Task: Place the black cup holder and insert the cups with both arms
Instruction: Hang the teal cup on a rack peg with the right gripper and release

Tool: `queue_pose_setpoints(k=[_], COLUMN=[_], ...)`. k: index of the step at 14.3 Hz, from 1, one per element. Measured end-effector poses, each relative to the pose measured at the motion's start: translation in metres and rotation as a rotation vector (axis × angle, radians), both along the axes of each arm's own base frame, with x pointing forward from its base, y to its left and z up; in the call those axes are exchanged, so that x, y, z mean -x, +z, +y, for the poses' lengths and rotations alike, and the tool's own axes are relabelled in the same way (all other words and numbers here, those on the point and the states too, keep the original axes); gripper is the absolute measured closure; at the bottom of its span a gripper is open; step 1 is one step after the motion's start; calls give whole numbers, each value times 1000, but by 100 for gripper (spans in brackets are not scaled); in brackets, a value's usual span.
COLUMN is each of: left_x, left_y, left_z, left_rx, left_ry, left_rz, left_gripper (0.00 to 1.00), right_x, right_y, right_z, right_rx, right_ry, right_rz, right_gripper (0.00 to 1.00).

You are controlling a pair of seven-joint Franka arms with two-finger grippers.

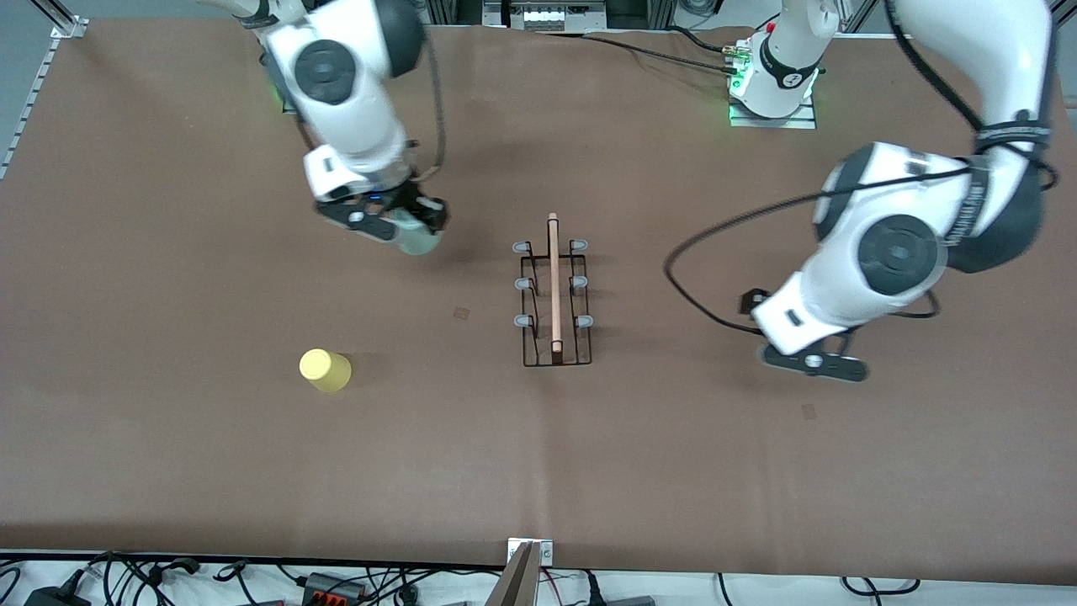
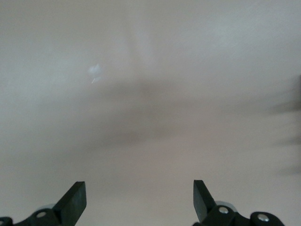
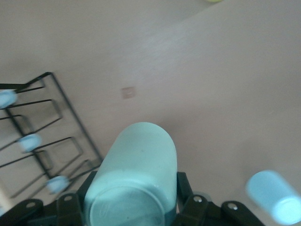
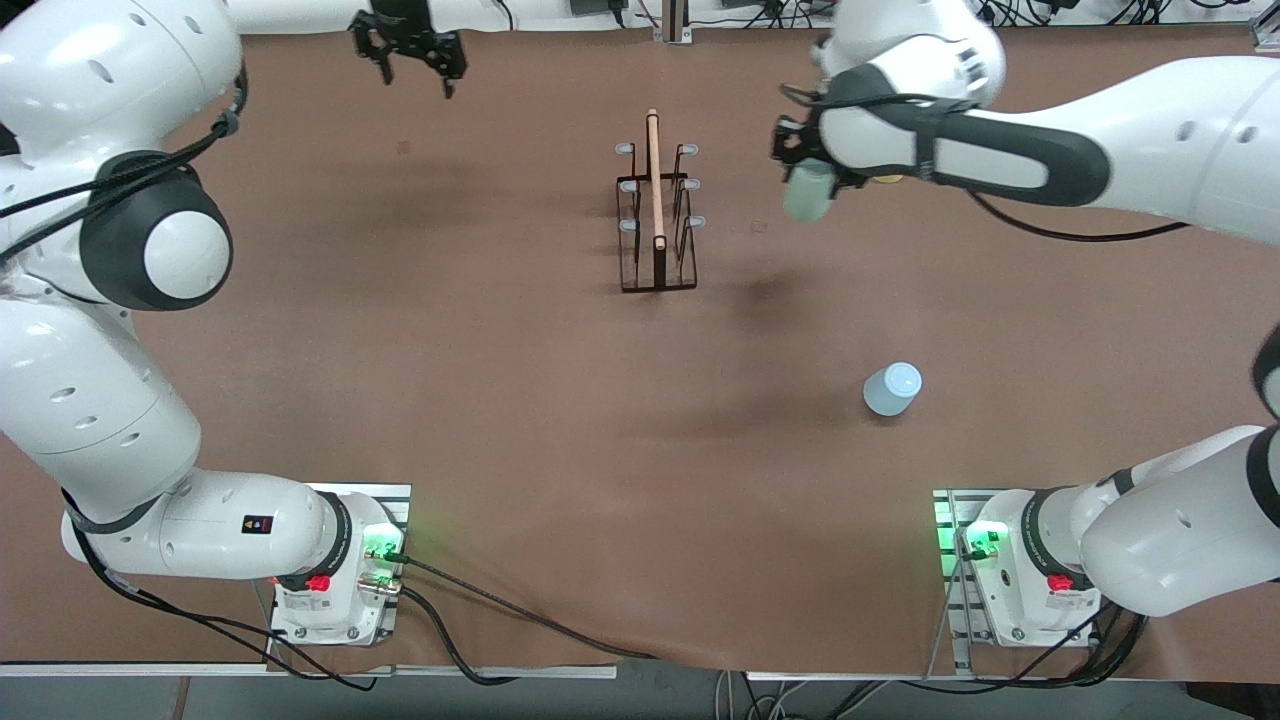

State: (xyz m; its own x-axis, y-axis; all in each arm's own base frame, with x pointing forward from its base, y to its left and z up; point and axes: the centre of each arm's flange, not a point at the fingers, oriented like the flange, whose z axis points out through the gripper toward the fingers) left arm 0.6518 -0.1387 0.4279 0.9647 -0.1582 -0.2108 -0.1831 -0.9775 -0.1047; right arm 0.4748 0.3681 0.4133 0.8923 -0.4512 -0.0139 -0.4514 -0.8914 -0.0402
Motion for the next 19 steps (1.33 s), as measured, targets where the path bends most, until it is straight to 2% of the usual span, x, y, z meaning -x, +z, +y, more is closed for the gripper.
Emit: queue_pose_setpoints(k=[2, 6, 10, 13, 17, 19], left_x=[7, 36, 49, 54, 46, 43], left_y=[-4, -18, -14, 10, 56, 72], left_z=[19, 6, -8, 14, 43, 44], left_rx=[-17, -55, -30, -38, -16, -3], left_ry=[3, -50, -59, -23, 25, 29], left_rz=[82, 274, 344, 351, 267, 232], left_gripper=[0, 0, 0, 0, 0, 0], right_x=[1, -1, 8, 9, -1, -20], right_y=[-4, -25, -52, -66, -60, -43], right_z=[45, 95, 110, 113, 108, 84], right_rx=[-18, -68, -50, -45, -56, -35], right_ry=[-81, -127, -122, -120, -117, -54], right_rz=[-7, -39, -18, -12, -31, -30], right_gripper=[30, 30, 30, 30, 0, 0])
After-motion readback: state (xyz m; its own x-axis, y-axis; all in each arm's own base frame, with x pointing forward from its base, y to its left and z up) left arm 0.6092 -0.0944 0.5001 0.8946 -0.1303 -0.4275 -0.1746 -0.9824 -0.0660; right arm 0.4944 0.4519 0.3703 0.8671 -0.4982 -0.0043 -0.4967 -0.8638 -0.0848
